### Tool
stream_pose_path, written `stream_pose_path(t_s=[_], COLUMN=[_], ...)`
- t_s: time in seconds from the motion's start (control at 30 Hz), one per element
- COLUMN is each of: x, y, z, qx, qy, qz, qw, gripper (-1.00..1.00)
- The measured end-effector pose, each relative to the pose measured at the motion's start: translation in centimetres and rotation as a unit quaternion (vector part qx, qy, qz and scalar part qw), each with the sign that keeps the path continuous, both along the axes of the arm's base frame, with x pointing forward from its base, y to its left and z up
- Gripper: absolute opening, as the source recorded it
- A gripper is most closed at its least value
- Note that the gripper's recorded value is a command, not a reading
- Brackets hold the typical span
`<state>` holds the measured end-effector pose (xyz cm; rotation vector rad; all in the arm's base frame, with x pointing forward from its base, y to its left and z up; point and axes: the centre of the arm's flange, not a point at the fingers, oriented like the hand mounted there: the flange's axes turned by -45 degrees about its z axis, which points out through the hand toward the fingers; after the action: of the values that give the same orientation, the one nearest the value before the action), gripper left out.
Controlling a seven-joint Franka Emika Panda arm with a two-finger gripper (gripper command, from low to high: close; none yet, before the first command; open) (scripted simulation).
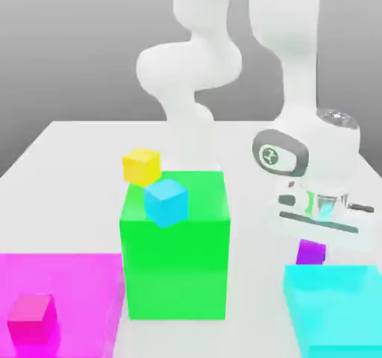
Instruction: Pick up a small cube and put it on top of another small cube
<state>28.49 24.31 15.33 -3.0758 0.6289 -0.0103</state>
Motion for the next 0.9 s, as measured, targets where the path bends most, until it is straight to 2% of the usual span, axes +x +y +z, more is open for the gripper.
stream_pose_path(t_s=[0.17,0.33,0.47,0.67,0.77,0.9], x=[-0.2,7.9,14.6,22.7,24.9,25.1], y=[0.4,-2.9,-7.4,-17.5,-24.3,-34.3], z=[3.8,6.0,8.1,12.5,14.6,16.2], qx=[-0.004,-0.030,-0.054,-0.088,-0.090,-0.062], qy=[0.003,0.009,0.008,-0.003,-0.008,-0.005], qz=[0.007,-0.161,-0.310,-0.528,-0.634,-0.760], qw=[1.000,0.986,0.949,0.845,0.768,0.646], gripper=[-1.00,-1.00,-1.00,-1.00,-1.00,-1.00])
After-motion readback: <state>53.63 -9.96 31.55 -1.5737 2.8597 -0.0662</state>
